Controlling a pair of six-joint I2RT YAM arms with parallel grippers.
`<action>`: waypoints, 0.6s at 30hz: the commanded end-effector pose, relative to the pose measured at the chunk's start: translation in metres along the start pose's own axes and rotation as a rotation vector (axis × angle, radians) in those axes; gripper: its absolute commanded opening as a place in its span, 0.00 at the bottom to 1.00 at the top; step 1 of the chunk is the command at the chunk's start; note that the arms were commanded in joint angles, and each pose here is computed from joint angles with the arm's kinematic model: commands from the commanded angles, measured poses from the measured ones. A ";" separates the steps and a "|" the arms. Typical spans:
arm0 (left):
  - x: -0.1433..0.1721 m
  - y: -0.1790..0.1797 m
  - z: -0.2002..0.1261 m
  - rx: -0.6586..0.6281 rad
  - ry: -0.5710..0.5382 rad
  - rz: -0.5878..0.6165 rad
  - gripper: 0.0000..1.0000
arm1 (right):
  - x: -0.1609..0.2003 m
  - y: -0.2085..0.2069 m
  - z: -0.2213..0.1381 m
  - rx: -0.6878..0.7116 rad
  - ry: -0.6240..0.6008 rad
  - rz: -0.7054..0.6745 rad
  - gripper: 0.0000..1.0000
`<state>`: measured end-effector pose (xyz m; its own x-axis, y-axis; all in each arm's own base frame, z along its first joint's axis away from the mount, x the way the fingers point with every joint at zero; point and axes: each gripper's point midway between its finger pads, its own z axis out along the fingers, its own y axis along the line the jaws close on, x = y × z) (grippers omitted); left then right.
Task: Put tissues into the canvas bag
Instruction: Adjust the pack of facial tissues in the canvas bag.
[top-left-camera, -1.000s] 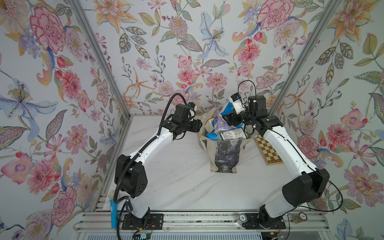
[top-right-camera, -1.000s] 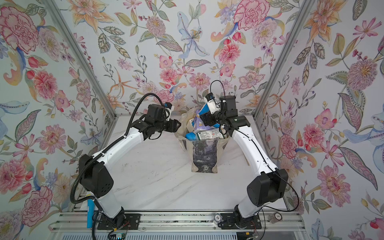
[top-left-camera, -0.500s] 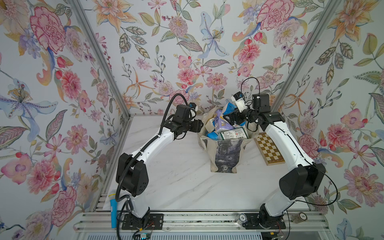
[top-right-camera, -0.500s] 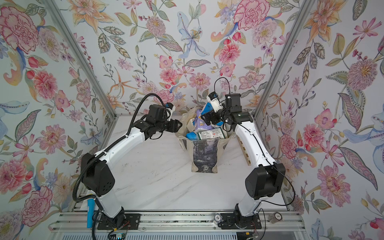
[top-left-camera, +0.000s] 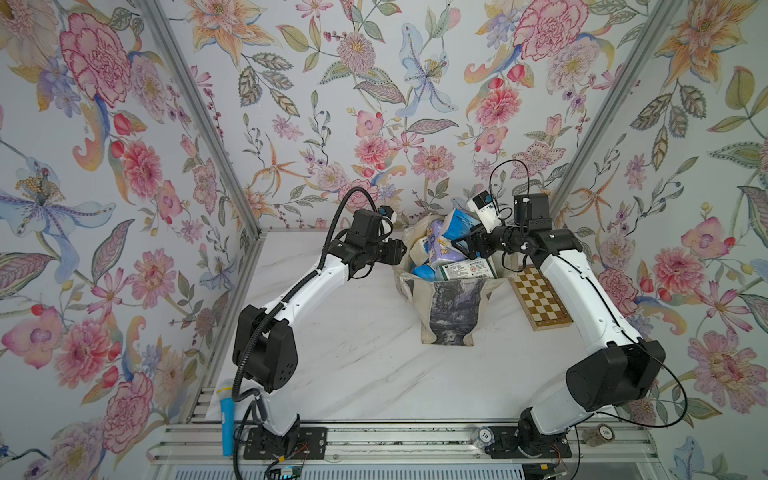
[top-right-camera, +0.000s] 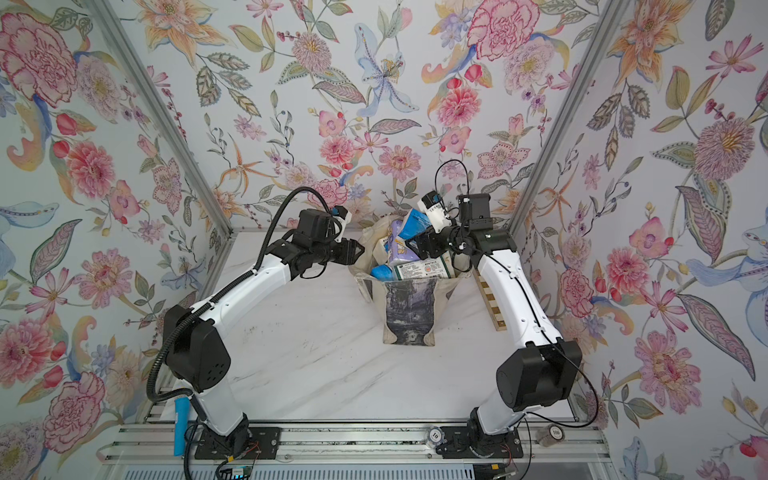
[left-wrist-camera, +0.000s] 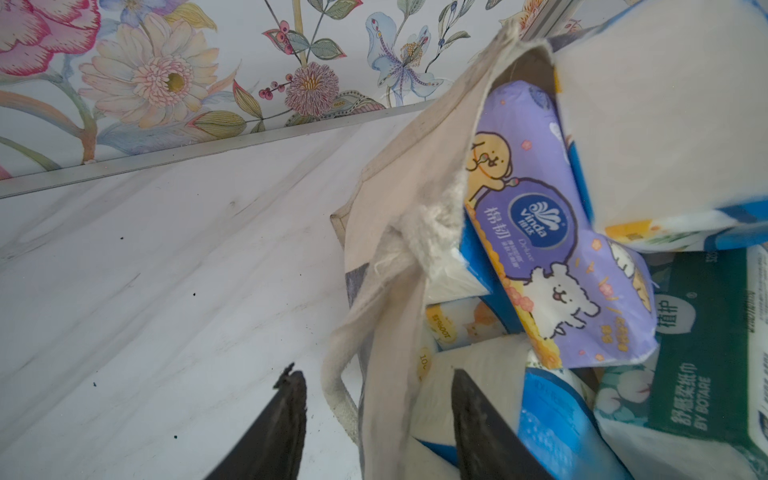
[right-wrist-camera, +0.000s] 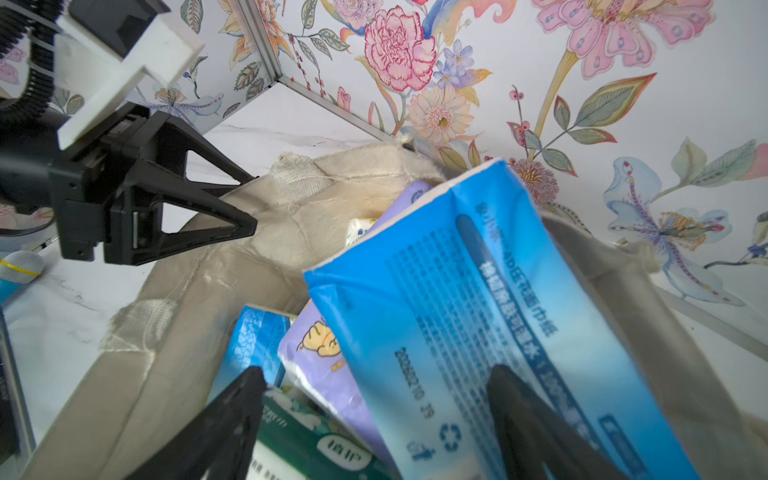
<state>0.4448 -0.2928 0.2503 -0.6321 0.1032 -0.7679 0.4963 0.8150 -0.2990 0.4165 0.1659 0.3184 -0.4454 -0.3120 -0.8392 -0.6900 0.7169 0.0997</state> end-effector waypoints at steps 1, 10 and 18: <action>-0.007 0.000 0.002 0.010 -0.016 -0.004 0.57 | 0.034 0.003 -0.001 -0.021 0.115 0.129 0.87; -0.010 0.001 0.002 0.010 -0.023 -0.003 0.57 | -0.011 -0.018 -0.022 0.054 -0.063 0.197 0.91; -0.011 0.003 0.004 0.010 -0.025 -0.003 0.57 | -0.023 -0.055 -0.042 0.153 -0.164 0.344 0.91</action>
<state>0.4456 -0.2928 0.2479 -0.6359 0.1043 -0.7647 0.4958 0.8145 -0.3012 0.4373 0.1162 0.3426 -0.5442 -0.0180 -0.8387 -0.4707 0.8341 0.2875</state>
